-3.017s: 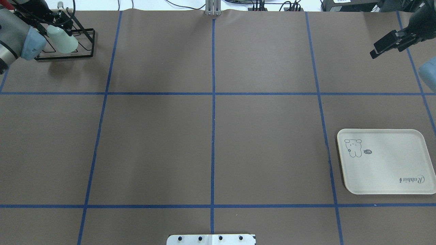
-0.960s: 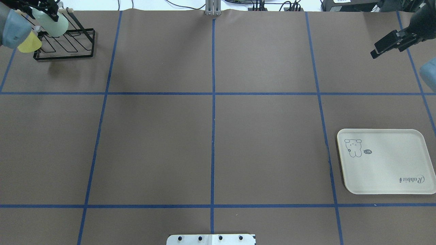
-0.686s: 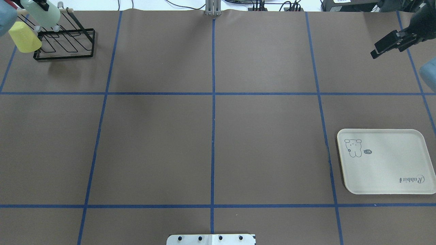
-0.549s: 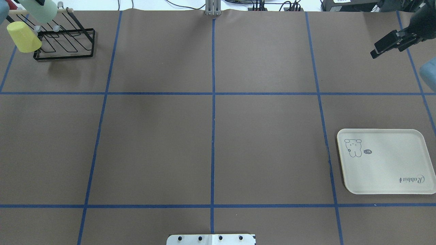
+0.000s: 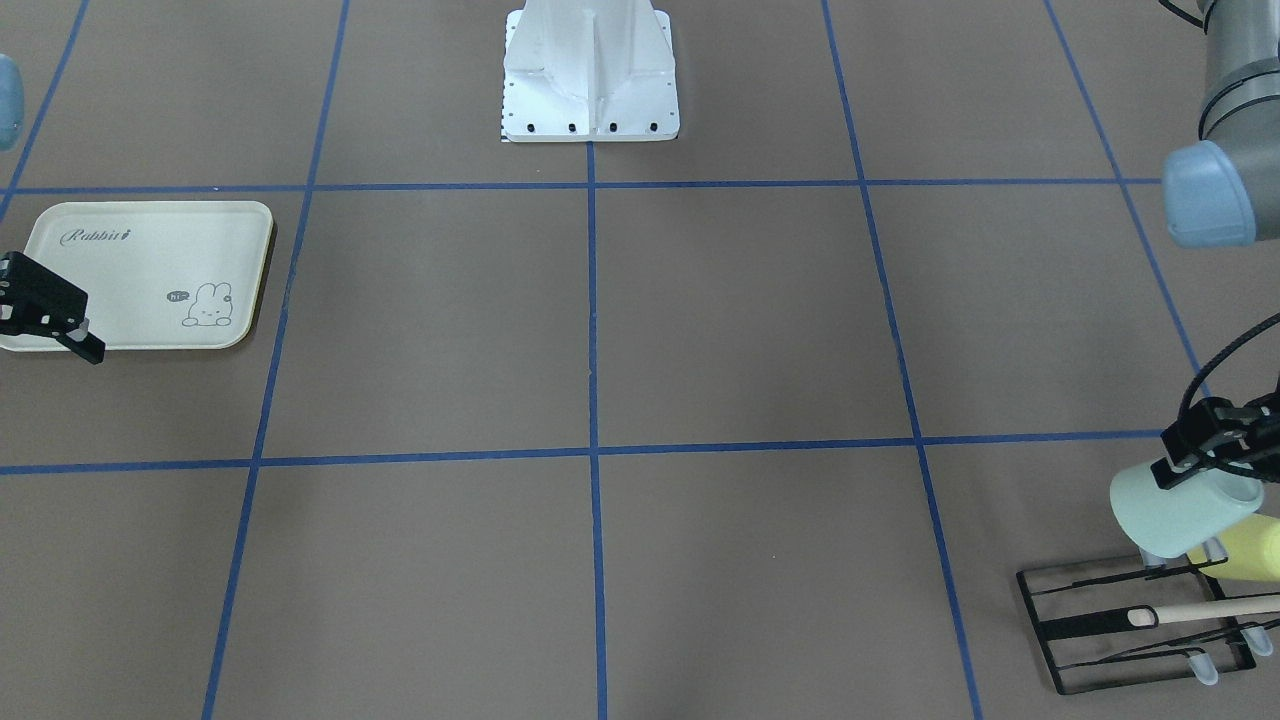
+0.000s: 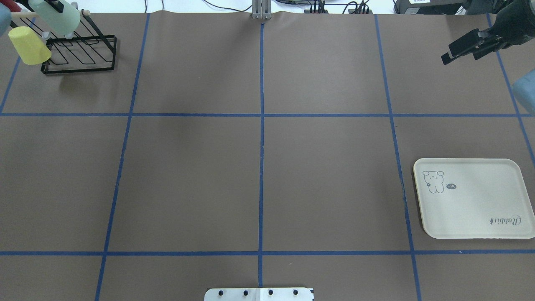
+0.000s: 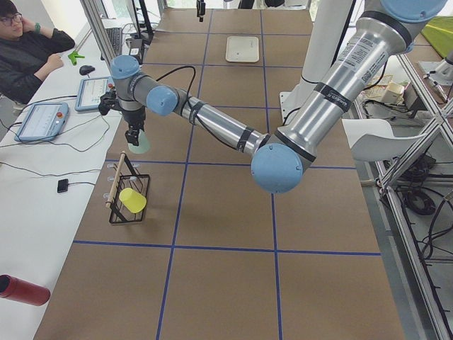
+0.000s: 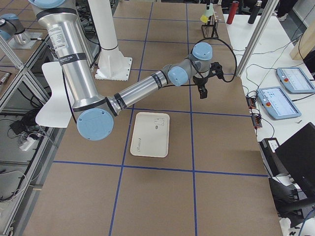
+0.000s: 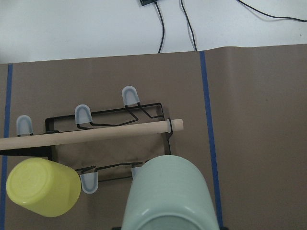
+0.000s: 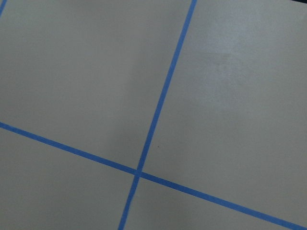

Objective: Left arm grabs green cup and hands to right arm on tray

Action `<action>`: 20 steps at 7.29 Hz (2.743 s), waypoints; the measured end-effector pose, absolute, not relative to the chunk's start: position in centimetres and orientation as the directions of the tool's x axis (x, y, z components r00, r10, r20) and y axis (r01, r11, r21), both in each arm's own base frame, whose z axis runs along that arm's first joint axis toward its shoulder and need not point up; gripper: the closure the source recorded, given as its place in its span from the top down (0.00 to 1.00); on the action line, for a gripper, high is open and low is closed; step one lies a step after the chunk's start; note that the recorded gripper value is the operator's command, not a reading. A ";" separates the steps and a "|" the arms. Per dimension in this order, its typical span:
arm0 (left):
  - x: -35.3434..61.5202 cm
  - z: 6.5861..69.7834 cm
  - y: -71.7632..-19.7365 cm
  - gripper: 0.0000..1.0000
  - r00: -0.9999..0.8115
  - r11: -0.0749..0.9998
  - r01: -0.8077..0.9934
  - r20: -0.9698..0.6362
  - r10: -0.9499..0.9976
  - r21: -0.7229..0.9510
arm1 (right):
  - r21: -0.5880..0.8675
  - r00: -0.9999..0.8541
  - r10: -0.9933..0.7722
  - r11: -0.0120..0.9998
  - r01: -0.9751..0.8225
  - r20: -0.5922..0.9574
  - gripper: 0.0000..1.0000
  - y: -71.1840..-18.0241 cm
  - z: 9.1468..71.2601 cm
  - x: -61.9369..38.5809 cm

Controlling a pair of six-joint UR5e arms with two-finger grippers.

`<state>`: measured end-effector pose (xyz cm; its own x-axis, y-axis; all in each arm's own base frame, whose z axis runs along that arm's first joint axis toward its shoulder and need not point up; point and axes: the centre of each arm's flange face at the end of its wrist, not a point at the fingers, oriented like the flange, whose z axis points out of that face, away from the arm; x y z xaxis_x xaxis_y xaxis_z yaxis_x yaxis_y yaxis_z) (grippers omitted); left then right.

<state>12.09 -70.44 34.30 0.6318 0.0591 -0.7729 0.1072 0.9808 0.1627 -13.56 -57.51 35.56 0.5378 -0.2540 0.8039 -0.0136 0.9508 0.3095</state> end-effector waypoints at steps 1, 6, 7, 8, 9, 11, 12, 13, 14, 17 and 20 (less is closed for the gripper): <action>12.7 32.7 -69.9 0.15 0.588 0.979 0.149 -0.809 0.024 0.137 | 0.290 0.493 -0.222 0.955 -0.065 0.842 0.99 -57.2 34.4 -13.7; 22.3 19.4 -59.7 0.15 0.346 0.968 0.242 -0.927 -0.148 -0.065 | 0.103 0.126 -0.068 0.948 -0.302 0.990 0.99 -53.4 26.7 -16.0; 23.8 17.3 -57.4 0.15 0.287 0.967 0.236 -0.944 -0.166 -0.098 | 0.060 0.039 -0.050 0.943 -0.327 0.998 0.99 -52.5 25.1 -17.3; 25.0 15.7 -55.6 0.15 0.212 0.964 0.230 -0.960 -0.182 -0.132 | 0.010 -0.070 -0.037 0.934 -0.356 0.997 0.99 -51.2 23.9 -19.2; 25.7 14.5 -54.1 0.16 0.132 0.961 0.221 -0.971 -0.201 -0.169 | -0.046 -0.185 -0.024 0.929 -0.367 0.982 0.99 -49.7 22.9 -20.9; 26.8 12.4 -51.1 0.16 -0.029 0.956 0.167 -0.971 -0.239 -0.240 | -0.144 -0.378 0.004 0.929 -0.341 0.926 0.99 -47.0 21.6 -23.5; 27.3 11.7 -49.7 0.16 -0.093 0.957 0.127 -0.963 -0.251 -0.262 | -0.186 -0.466 0.017 0.929 -0.320 0.885 0.99 -45.7 21.2 -24.7; 27.9 11.1 -48.4 0.16 -0.139 0.959 0.088 -0.957 -0.255 -0.269 | -0.232 -0.563 0.030 0.928 -0.291 0.826 0.99 -44.0 20.7 -26.2; 28.3 10.4 -47.4 0.16 -0.172 0.958 0.053 -0.948 -0.268 -0.281 | -0.273 -0.649 0.046 0.928 -0.254 0.760 0.99 -42.2 20.3 -27.9; 28.7 9.6 -45.6 0.17 -0.237 0.942 -0.026 -0.913 -0.332 -0.336 | -0.356 -0.775 0.103 0.920 -0.164 0.623 0.99 -37.9 17.7 -33.1; 28.4 8.9 -45.0 0.18 -0.253 0.939 -0.050 -0.905 -0.342 -0.341 | -0.364 -0.786 0.125 0.922 -0.133 0.605 0.99 -36.6 17.1 -34.5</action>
